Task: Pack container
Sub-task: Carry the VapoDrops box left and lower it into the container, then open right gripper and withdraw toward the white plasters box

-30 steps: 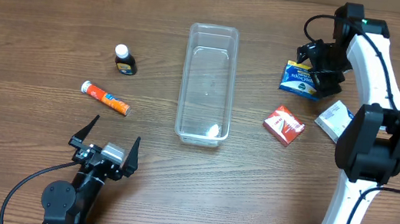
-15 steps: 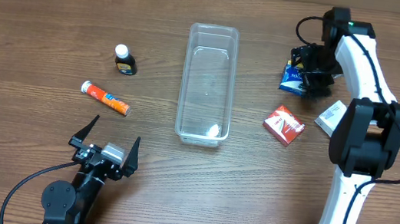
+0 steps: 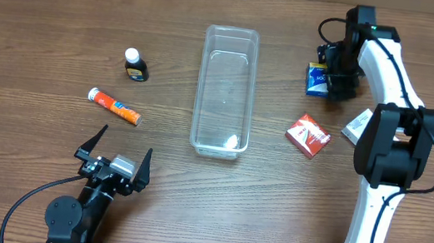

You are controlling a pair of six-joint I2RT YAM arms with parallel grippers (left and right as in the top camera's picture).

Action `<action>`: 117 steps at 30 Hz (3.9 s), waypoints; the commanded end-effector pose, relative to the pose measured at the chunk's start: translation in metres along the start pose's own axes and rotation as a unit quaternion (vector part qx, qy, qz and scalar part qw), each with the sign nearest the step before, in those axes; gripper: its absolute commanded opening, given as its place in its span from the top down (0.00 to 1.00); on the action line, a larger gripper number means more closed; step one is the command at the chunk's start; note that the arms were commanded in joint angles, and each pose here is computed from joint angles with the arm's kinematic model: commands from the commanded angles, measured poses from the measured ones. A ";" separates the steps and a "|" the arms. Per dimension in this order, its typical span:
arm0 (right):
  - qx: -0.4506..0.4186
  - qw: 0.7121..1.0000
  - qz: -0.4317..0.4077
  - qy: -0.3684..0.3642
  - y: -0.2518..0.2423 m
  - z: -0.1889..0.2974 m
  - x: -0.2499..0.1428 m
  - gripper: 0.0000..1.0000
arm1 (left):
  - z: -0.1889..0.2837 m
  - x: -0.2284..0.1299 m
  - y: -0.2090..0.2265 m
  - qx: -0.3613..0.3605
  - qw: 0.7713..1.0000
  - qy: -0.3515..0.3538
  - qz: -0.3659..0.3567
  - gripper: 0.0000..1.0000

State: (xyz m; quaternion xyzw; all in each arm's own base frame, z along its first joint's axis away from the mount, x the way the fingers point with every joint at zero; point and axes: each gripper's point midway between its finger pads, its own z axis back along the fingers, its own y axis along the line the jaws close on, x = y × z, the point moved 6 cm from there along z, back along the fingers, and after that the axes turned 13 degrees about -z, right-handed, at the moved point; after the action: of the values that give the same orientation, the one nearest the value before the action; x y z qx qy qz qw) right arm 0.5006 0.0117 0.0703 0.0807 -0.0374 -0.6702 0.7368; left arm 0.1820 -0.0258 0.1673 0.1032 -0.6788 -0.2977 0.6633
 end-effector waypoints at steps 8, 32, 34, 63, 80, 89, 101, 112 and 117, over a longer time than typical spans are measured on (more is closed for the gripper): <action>-0.007 0.994 0.110 -0.014 -0.001 -0.008 0.023 0.00 | 0.000 -0.001 0.001 0.006 1.000 0.002 0.007 0.00; 0.068 0.854 0.515 -0.017 0.021 0.161 -0.056 0.28 | 0.000 -0.001 0.001 0.006 1.000 0.002 0.007 0.00; 0.080 0.816 0.572 -0.017 0.017 0.176 -0.093 0.28 | 0.000 -0.001 0.001 0.006 1.000 0.002 0.007 0.00; 0.109 0.777 0.620 -0.011 0.003 0.102 -0.261 0.26 | 0.000 -0.001 0.001 0.006 1.000 0.002 0.007 0.00; 0.061 0.768 0.637 -0.027 0.011 0.023 -0.251 0.26 | 0.000 -0.001 0.001 0.006 1.000 0.002 0.007 0.00; 0.062 0.770 0.634 -0.028 0.013 0.024 -0.247 0.12 | 0.000 -0.001 0.001 0.006 1.000 0.002 0.007 0.00; 0.085 0.777 0.623 -0.032 0.019 0.053 -0.250 0.34 | 0.000 -0.001 0.001 0.006 1.000 0.002 0.007 0.00; 0.110 0.792 0.599 -0.042 0.011 0.156 -0.227 0.34 | 0.000 -0.001 0.001 0.006 1.000 0.002 0.007 0.00; 0.057 0.834 0.548 -0.003 -0.003 0.171 -0.172 0.34 | 0.000 -0.001 0.001 0.006 1.000 0.002 0.007 0.00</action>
State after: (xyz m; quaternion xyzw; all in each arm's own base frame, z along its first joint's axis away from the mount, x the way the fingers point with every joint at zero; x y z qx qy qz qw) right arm 0.4481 0.1927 0.2261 0.0560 -0.1053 -0.1210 0.9855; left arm 0.1820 -0.0258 0.1673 0.1032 -0.6788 -0.2977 0.6633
